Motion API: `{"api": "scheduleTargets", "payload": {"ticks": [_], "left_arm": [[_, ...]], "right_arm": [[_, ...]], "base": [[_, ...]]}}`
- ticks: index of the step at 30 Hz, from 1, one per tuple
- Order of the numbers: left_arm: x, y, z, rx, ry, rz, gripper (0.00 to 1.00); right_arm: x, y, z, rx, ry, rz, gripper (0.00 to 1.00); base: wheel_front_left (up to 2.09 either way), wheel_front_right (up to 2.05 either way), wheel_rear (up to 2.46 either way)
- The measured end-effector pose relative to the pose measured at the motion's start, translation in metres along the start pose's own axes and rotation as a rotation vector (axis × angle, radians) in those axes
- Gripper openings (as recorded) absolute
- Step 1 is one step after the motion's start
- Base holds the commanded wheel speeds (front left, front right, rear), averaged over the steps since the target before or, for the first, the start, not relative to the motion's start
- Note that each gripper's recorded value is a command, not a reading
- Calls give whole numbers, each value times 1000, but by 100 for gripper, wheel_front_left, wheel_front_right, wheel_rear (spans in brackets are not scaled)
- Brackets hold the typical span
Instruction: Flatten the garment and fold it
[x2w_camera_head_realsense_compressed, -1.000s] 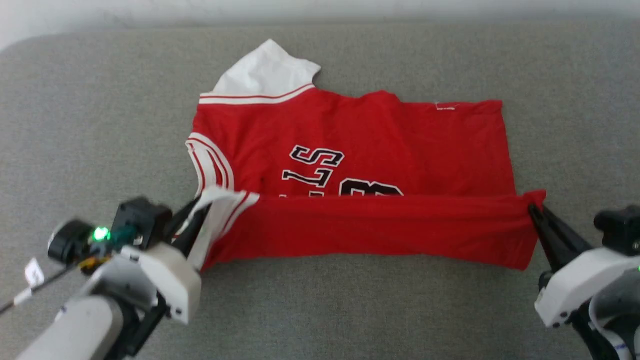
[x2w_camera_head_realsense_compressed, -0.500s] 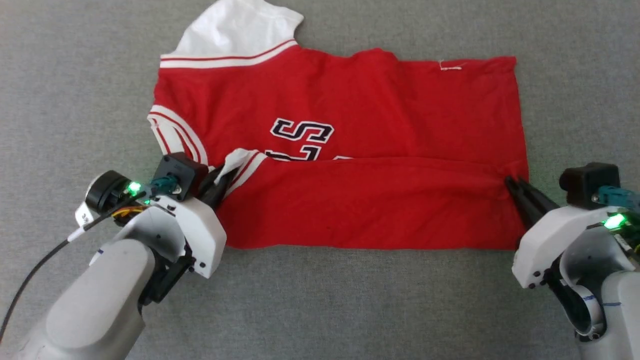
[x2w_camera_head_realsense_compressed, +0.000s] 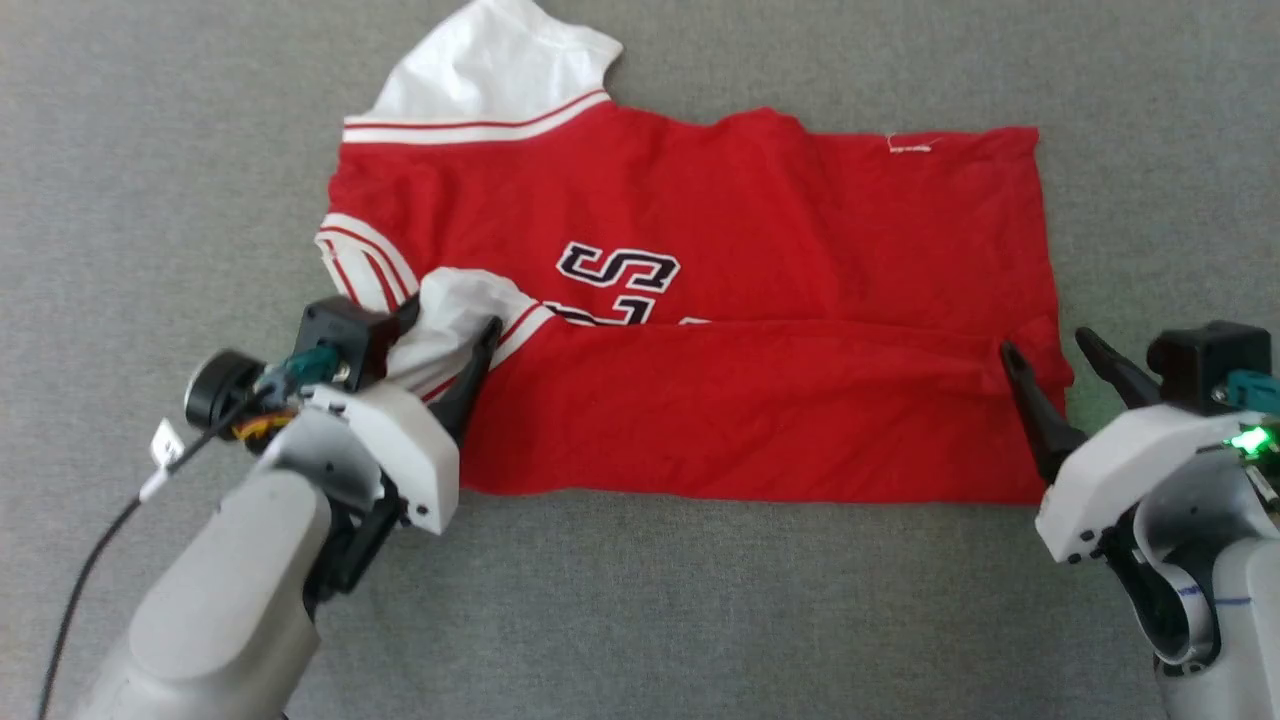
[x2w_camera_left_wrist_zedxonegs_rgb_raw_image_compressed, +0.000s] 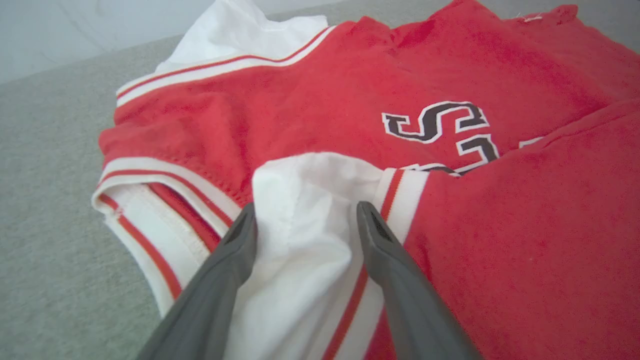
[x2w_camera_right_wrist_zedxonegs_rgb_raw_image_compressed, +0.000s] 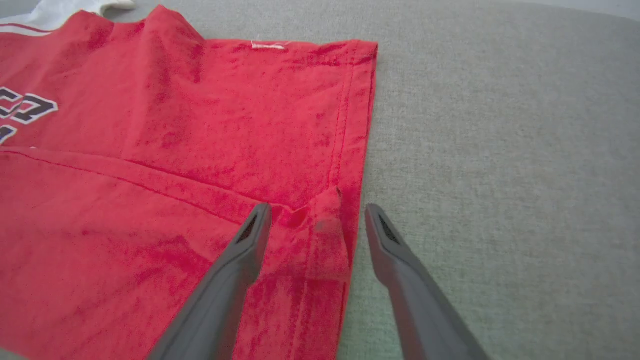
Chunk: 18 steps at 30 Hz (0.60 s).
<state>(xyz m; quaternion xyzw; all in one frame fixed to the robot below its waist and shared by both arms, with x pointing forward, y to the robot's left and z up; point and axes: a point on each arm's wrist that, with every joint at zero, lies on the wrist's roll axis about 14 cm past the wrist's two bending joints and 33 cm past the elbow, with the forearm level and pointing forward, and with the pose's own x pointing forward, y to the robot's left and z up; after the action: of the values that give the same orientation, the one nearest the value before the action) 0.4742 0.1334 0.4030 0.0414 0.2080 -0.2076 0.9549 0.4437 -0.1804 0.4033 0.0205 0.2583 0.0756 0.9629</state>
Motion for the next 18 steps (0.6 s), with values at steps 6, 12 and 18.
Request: {"api": "scheduleTargets", "payload": {"ticks": [6, 12, 18], "left_arm": [[-34, 6, 33, -113, -187, 110, 100], [-87, 15, 53, -197, -380, 250, 100], [-128, 24, 35, -254, -399, 380, 100]], "right_arm": [[-28, 0, 26, 43, -136, -29, 100], [-71, -11, 61, 53, -361, -114, 100], [-101, -18, 67, 46, -480, -153, 100]], "base": [[0, 0, 0], [0, 0, 0], [0, 0, 0]]}}
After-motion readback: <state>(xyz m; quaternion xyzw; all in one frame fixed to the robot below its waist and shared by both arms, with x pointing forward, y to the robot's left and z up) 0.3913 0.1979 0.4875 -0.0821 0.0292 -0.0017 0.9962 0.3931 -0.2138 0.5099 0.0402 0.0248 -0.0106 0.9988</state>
